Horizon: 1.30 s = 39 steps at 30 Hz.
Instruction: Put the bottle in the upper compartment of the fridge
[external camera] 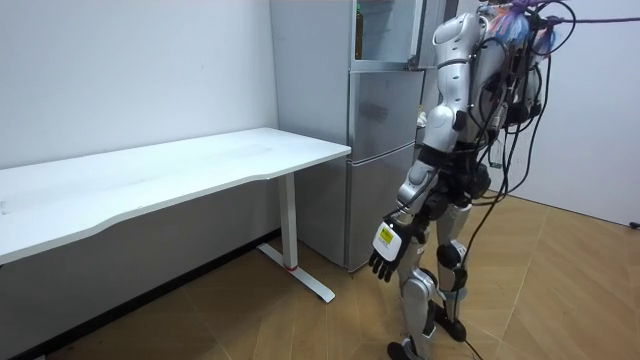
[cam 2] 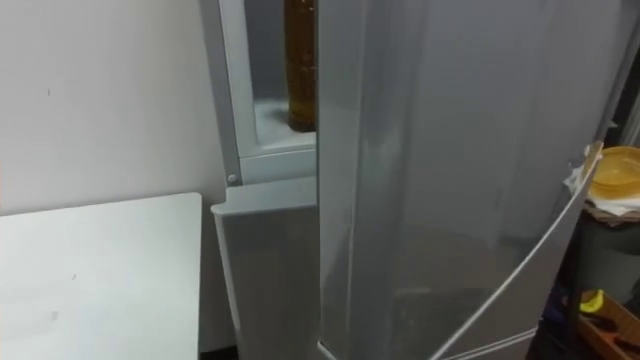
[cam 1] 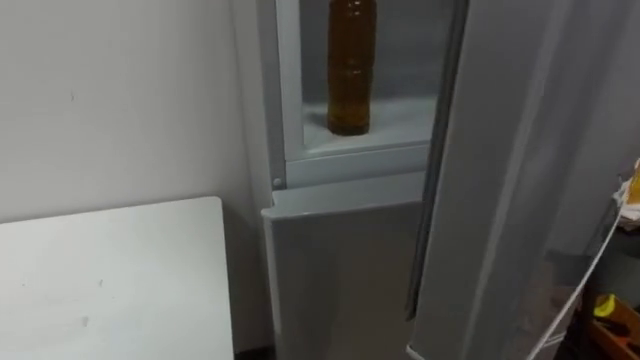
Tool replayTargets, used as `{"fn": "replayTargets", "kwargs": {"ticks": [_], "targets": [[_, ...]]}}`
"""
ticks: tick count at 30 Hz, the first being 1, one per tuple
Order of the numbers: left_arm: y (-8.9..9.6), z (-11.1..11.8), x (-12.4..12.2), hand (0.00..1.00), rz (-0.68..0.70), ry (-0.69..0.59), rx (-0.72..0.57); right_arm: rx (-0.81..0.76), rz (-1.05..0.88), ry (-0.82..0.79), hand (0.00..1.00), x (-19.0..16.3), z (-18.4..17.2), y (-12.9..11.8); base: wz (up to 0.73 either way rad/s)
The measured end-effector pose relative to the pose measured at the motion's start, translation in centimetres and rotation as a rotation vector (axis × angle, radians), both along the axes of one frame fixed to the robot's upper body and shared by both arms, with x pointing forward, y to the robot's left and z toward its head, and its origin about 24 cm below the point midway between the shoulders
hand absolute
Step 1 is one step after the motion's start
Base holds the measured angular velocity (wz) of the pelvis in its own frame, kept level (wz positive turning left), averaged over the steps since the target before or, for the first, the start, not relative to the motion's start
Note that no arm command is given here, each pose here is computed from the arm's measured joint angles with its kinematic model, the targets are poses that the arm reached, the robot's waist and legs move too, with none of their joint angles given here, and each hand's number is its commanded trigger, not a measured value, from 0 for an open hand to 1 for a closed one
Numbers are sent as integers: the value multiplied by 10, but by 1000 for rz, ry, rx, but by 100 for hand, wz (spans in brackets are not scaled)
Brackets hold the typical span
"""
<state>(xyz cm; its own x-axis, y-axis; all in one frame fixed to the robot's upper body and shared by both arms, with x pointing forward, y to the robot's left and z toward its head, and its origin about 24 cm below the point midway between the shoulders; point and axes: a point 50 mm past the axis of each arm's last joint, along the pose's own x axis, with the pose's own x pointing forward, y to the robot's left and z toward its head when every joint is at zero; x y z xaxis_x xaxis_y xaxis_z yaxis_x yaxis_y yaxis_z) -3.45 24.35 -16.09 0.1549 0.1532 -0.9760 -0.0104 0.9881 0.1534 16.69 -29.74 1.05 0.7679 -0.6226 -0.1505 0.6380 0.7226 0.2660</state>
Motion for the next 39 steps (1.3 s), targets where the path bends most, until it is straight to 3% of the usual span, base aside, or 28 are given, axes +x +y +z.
{"fn": "replayTargets", "kwargs": {"ticks": [7, 17, 27, 39], "targets": [[4, 2, -3, 0, 33, -9, 8, -61, -169, -216, 0, 10, 52, -12, -4], [3, 1, -1, 0, 26, -17, 8, -192, -160, -440, 0, 23, 109, 4, 5], [4, 1, 4, 0, 10, -29, 9, -329, 4, -620, 0, 40, 153, 29, 1], [20, 5, 13, 0, -9, -41, 48, -529, 198, -653, 0, 59, 170, 61, 4]]}}
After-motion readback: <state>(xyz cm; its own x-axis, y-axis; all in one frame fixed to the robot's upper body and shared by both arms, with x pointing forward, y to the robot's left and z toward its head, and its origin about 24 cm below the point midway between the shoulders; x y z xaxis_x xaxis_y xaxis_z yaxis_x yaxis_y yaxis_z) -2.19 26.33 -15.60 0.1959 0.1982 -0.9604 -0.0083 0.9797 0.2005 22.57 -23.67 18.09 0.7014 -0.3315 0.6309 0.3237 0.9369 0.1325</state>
